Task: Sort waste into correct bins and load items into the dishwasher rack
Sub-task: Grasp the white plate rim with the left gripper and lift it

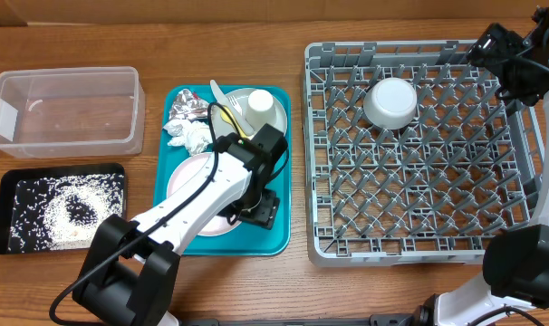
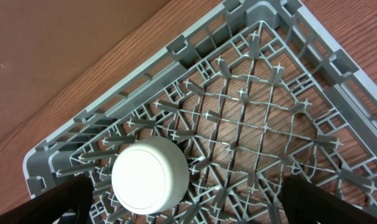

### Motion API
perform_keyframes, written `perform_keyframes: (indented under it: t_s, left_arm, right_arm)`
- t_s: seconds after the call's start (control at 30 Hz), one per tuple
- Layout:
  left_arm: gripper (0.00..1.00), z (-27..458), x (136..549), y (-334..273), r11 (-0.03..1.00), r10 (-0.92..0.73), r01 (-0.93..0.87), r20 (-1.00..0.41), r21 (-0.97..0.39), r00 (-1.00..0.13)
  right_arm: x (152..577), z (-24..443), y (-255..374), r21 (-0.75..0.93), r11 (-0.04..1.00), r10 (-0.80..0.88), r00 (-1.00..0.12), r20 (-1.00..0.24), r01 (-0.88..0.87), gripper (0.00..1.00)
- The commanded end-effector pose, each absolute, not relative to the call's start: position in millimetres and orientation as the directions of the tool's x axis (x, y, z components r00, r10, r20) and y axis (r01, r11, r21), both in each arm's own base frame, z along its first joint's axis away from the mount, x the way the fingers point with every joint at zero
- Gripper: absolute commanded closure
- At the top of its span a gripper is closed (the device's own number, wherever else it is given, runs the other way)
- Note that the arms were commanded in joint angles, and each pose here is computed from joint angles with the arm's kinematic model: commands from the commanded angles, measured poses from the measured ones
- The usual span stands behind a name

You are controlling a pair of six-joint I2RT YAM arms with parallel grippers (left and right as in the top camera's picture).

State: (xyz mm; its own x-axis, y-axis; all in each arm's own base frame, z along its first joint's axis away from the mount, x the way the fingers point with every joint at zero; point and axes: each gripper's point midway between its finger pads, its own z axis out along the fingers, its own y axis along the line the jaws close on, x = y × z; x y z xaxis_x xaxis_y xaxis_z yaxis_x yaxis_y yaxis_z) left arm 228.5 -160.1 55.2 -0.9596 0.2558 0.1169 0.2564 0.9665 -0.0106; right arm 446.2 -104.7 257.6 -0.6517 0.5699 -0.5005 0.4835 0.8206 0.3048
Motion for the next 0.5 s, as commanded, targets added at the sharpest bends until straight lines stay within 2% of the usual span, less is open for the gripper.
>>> perform_keyframes:
  t_s: [0.0, 0.37, 0.47]
  left_arm:
    - [0.27, 49, 223, -135, 0.97, 0.206, 0.218, 0.117, 0.107, -0.972]
    - [0.33, 21, 212, -128, 0.98, 0.152, 0.165, 0.117, 0.114, -0.981]
    - [0.38, 15, 213, -127, 0.979, 0.154, 0.166, 0.101, 0.118, -0.983]
  right_arm:
    - [442, 277, -106, 0.311, 0.821, 0.568, -0.622, -0.539, 0.479, 0.0]
    - [442, 277, -106, 0.311, 0.821, 0.567, -0.622, -0.539, 0.479, 0.0]
    - [442, 277, -106, 0.311, 0.821, 0.567, -0.622, -0.539, 0.479, 0.0]
